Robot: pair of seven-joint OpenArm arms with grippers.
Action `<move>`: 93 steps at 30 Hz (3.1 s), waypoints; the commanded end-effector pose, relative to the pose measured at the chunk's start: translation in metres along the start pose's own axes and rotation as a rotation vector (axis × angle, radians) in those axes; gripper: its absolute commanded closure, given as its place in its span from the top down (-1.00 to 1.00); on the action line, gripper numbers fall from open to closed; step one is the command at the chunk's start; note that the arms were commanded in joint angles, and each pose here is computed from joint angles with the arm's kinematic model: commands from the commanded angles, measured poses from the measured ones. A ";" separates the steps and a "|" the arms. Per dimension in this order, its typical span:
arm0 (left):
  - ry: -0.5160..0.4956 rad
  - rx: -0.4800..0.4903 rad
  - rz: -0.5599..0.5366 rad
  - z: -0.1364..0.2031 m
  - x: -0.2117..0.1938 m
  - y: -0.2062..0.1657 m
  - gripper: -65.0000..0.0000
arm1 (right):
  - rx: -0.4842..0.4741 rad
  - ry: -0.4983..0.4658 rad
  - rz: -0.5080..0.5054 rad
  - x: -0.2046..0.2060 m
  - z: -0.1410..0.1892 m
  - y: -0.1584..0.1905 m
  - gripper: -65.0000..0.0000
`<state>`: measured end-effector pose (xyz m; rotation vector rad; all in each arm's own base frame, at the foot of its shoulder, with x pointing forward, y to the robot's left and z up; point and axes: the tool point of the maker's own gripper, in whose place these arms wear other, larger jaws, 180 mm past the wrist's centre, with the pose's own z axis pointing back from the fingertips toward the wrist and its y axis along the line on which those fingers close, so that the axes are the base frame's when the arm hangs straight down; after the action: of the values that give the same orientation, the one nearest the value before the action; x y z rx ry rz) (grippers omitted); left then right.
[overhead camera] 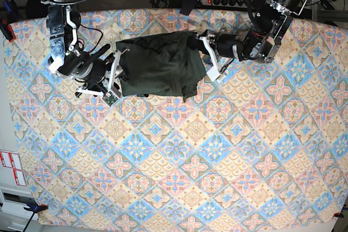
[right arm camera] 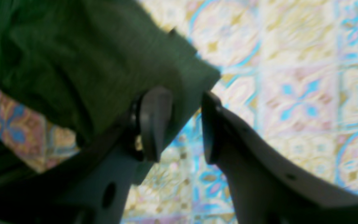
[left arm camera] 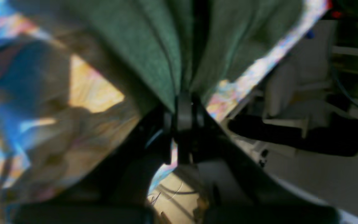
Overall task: Fold the T-shirt properly
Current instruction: 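Grasp the bundle edges with both grippers and tuck them inward, then release the left gripper and lift it off the bundle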
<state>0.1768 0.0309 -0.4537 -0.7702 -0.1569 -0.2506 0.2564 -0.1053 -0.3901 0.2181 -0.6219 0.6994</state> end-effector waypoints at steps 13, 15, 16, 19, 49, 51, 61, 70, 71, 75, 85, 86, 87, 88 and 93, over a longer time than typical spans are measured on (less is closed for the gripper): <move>-0.009 0.018 -0.021 0.012 0.007 0.007 -1.00 | 0.224 -0.039 0.190 0.028 -0.019 0.087 -0.40; -0.009 0.018 -0.021 0.012 0.007 0.007 -1.00 | 0.206 -0.051 0.201 0.038 -0.021 0.078 -0.40; -0.009 0.019 -0.020 0.012 0.007 0.007 -1.00 | 0.204 -0.042 0.199 0.037 -0.024 0.075 -0.40; -0.009 0.019 -0.020 0.012 0.007 0.007 -1.00 | 0.211 -0.003 0.180 0.025 -0.031 0.073 -0.40; -0.157 0.185 -0.111 0.063 0.067 0.040 -0.88 | 0.336 0.205 0.227 -0.033 -0.051 0.113 -0.40; -0.157 0.178 -0.118 0.060 0.072 0.035 -0.88 | 0.336 0.205 0.227 -0.033 -0.051 0.113 -0.40; -0.072 0.078 -0.070 0.047 0.050 0.014 -0.89 | 0.331 0.195 0.226 -0.030 -0.050 0.111 -0.40; -0.076 -0.034 -0.033 0.043 0.040 -0.011 -0.90 | 0.248 0.085 0.264 0.007 -0.029 0.088 -0.40; -0.077 -0.056 -0.038 0.044 0.040 -0.018 -0.90 | 0.227 0.083 0.263 0.007 -0.026 0.079 -0.40; -0.049 -0.138 -0.054 0.048 0.037 -0.042 -0.90 | 0.153 0.066 0.244 0.011 -0.015 0.050 -0.40; 0.044 -0.155 -0.061 0.050 0.021 -0.045 -0.90 | 0.111 0.042 0.216 0.018 -0.010 0.035 -0.40; 0.051 -0.146 -0.063 0.052 0.019 -0.042 -0.90 | 0.113 0.040 0.215 0.018 -0.010 0.036 -0.40; 0.054 -0.129 -0.075 0.056 0.019 -0.039 -0.90 | 0.115 0.034 0.213 0.021 -0.011 0.037 -0.40; 0.052 -0.114 -0.091 0.061 0.020 -0.037 -0.90 | 0.126 0.016 0.208 0.027 -0.012 0.043 -0.40; 0.081 -0.051 -0.137 0.081 0.017 -0.024 -0.86 | 0.175 -0.024 0.214 0.043 -0.020 0.066 -0.40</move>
<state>0.1774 0.0670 -0.3840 -0.7926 -0.1079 -0.4069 0.2338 -0.0211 -0.3921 0.3496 -0.5656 0.9575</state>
